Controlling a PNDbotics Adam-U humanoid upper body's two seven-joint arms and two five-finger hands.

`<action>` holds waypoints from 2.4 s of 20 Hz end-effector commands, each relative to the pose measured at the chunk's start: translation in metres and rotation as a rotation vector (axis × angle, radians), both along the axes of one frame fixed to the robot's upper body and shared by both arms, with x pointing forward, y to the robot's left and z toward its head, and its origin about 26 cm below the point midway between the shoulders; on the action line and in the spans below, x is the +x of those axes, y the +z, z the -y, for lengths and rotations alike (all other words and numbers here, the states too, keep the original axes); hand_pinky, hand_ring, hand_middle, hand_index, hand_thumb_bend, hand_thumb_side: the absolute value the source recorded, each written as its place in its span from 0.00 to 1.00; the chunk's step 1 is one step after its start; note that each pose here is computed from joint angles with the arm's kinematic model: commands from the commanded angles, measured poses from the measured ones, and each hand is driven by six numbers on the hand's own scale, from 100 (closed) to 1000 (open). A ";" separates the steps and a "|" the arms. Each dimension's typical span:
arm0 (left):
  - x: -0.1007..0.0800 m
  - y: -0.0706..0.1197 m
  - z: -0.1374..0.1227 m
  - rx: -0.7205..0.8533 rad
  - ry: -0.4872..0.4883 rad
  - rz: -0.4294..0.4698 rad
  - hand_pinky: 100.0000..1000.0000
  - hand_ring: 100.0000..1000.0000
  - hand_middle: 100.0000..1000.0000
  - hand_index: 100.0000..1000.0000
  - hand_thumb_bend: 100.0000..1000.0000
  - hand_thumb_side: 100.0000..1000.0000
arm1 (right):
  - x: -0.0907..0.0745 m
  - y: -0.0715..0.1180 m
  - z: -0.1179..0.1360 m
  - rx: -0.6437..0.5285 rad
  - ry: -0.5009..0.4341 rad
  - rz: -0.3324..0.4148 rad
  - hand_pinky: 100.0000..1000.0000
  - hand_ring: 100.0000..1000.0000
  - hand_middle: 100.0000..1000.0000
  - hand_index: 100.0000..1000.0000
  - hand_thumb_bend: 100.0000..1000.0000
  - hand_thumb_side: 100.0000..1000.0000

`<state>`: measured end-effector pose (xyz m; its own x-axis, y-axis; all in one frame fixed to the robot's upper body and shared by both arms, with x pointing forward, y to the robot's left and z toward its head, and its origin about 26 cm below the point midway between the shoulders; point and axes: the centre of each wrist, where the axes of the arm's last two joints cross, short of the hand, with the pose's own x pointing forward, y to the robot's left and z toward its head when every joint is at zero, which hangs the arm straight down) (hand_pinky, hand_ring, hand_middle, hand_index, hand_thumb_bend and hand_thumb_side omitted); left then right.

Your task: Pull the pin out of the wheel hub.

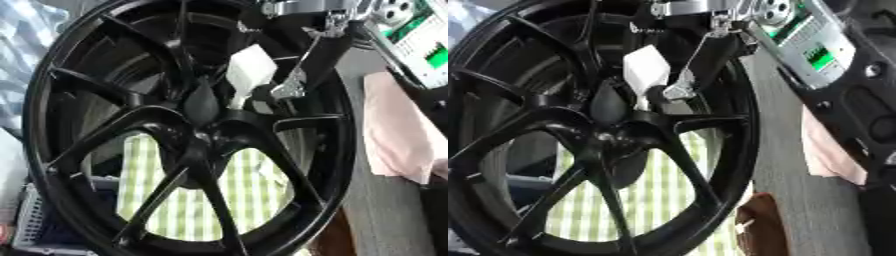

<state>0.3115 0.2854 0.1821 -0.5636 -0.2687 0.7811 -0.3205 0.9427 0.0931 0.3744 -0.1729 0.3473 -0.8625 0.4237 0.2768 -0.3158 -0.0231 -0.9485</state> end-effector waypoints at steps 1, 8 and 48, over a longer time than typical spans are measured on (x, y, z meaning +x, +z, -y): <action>-0.002 0.006 -0.002 0.011 0.011 0.023 0.70 0.58 0.54 0.74 0.00 0.67 | -0.007 0.015 0.002 0.018 0.006 0.028 0.83 0.68 0.30 0.46 0.10 0.00; -0.002 0.006 -0.002 0.011 0.011 0.023 0.70 0.58 0.54 0.74 0.00 0.67 | -0.008 0.015 0.002 0.019 0.005 0.027 0.83 0.68 0.30 0.46 0.10 0.00; -0.009 0.006 -0.017 -0.043 0.135 0.047 0.70 0.58 0.54 0.74 0.00 0.65 | -0.043 -0.069 0.266 0.831 -0.976 0.020 0.96 0.97 0.90 0.90 0.24 0.39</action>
<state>0.3043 0.3040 0.1798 -0.5354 -0.3053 0.7875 -0.4551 0.8897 0.0355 0.3367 -0.4343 0.2668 -0.2765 0.5537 0.7855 0.0826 0.8280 -0.5546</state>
